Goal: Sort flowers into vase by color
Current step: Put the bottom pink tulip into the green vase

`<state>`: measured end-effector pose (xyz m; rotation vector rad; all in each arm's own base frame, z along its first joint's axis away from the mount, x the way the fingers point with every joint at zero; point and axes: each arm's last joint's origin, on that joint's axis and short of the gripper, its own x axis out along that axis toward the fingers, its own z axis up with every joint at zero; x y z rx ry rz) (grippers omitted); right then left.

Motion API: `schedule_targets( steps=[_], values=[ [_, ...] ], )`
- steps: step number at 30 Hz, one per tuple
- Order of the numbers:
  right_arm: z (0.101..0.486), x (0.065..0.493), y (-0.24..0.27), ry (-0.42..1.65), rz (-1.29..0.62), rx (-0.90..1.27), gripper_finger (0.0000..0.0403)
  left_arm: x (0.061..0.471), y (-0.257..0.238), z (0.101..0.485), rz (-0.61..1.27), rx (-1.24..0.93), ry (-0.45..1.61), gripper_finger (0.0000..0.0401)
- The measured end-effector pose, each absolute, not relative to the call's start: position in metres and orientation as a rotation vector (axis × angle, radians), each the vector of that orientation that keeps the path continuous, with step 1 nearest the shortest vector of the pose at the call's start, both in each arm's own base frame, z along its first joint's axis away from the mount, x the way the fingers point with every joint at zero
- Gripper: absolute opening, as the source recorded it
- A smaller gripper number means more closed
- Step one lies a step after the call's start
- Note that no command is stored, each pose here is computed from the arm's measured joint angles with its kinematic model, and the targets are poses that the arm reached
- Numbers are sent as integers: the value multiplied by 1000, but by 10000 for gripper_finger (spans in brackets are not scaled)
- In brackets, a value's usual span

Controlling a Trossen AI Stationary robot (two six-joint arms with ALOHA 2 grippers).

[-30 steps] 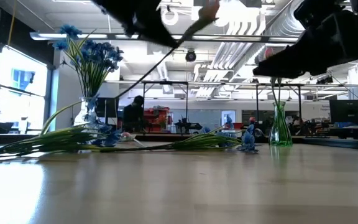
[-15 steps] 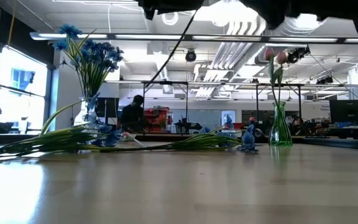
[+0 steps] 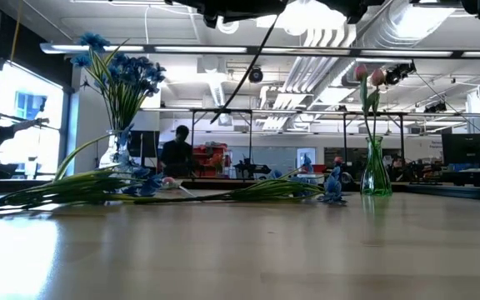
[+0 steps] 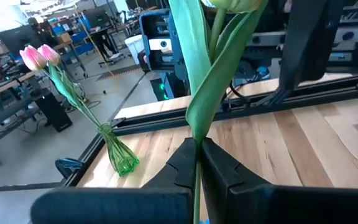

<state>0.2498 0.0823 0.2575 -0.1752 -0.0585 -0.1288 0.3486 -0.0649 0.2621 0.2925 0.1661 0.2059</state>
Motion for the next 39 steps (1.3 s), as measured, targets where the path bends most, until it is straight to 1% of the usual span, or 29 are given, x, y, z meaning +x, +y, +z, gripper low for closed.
schedule_targets(
  steps=[4, 7, 10, 15, 20, 22, 26, 30, 34, 39],
  values=[
    [260, 252, 78, -70, -144, -164, 179, 349, -65, 262, 206, 301, 162, 0],
    [262, 254, 74, -89, -105, -167, 150, 349, -65, 263, 206, 300, 160, 0],
    [262, 255, 70, -98, -71, -159, 128, 349, -65, 263, 189, 299, 158, 0],
    [262, 257, 65, -95, -86, -157, 91, 349, -65, 263, 186, 297, 156, 0],
    [262, 257, 65, -93, -88, -185, 33, 349, -65, 263, 187, 260, 154, 1],
    [262, 257, 65, -91, -87, -193, 11, 349, -66, 262, 165, 254, 156, 7],
    [259, 255, 63, -44, -174, -183, 10, 349, -65, 258, 153, 244, 194, 47],
    [265, 243, 58, 64, -355, -210, 4, 346, -61, 249, 254, 261, 291, 100],
    [294, 220, 53, 204, -524, -219, 3, 344, -59, 243, 306, 241, 350, 134],
    [339, 184, 33, 341, -742, -183, 2, 343, -59, 243, 313, 219, 350, 146]
  ],
)
